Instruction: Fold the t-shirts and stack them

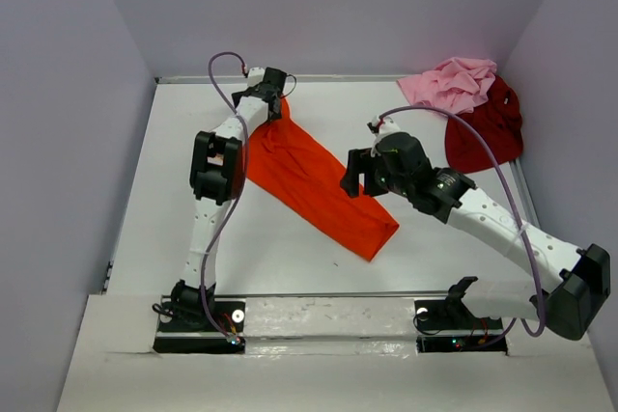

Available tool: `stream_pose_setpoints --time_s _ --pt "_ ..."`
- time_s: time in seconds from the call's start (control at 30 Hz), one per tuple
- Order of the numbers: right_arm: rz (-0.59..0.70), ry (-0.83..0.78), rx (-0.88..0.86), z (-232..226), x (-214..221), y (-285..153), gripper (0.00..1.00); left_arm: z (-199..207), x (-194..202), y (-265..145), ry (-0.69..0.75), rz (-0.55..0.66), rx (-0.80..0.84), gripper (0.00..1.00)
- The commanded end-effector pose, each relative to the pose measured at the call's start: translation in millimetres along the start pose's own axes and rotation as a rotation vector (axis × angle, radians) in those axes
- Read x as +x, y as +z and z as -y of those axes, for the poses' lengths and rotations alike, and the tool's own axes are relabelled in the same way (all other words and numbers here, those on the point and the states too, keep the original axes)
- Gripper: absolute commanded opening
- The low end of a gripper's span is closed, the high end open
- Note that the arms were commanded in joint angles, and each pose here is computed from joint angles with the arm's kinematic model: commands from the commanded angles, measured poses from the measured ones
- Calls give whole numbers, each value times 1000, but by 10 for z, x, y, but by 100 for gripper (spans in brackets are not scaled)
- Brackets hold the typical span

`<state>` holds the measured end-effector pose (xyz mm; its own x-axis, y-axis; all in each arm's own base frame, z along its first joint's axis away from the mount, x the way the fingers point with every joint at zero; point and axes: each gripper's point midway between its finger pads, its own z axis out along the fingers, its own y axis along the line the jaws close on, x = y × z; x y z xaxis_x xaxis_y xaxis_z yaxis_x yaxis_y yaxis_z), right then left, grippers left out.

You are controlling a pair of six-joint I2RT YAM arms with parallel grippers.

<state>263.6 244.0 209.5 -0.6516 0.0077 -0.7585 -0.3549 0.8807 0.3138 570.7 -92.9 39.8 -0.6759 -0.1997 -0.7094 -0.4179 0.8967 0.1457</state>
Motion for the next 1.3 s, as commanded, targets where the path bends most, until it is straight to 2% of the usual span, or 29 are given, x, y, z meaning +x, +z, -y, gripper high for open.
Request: stream_pose_setpoints --time_s 0.0,0.13,0.17,0.2,0.4,0.47,0.67,0.77,0.8,0.9,1.13,1.27 --pt "46 -9 -31 -132 -217 -42 76 267 -267 -235 60 63 55 90" --pt "34 -7 -22 -121 -193 9 76 614 -449 -379 82 149 138 91" --pt "35 -9 -20 -123 -202 11 76 666 -342 -309 96 115 148 91" --pt "33 -10 -21 -122 -195 18 76 785 -463 -390 77 126 207 91" --pt "15 -19 22 -40 -132 120 75 1192 -304 -593 145 126 348 91" --pt "3 -25 19 -46 -107 158 76 1163 -326 -630 136 147 321 91" --pt "-40 -26 69 94 107 280 75 858 -801 -1075 64 269 285 91" --pt "-89 22 81 183 383 295 75 640 -1067 -1411 16 320 272 92" --pt "-104 38 78 199 464 282 75 535 -1271 -1664 -26 367 292 92" --pt "-128 96 79 292 726 174 74 313 -1440 -2010 -90 421 316 93" --pt "-228 159 133 583 1384 89 74 62 -1379 -2331 -144 412 360 93" --pt "-245 161 145 651 1527 108 74 -53 -1323 -2492 -157 425 379 93"
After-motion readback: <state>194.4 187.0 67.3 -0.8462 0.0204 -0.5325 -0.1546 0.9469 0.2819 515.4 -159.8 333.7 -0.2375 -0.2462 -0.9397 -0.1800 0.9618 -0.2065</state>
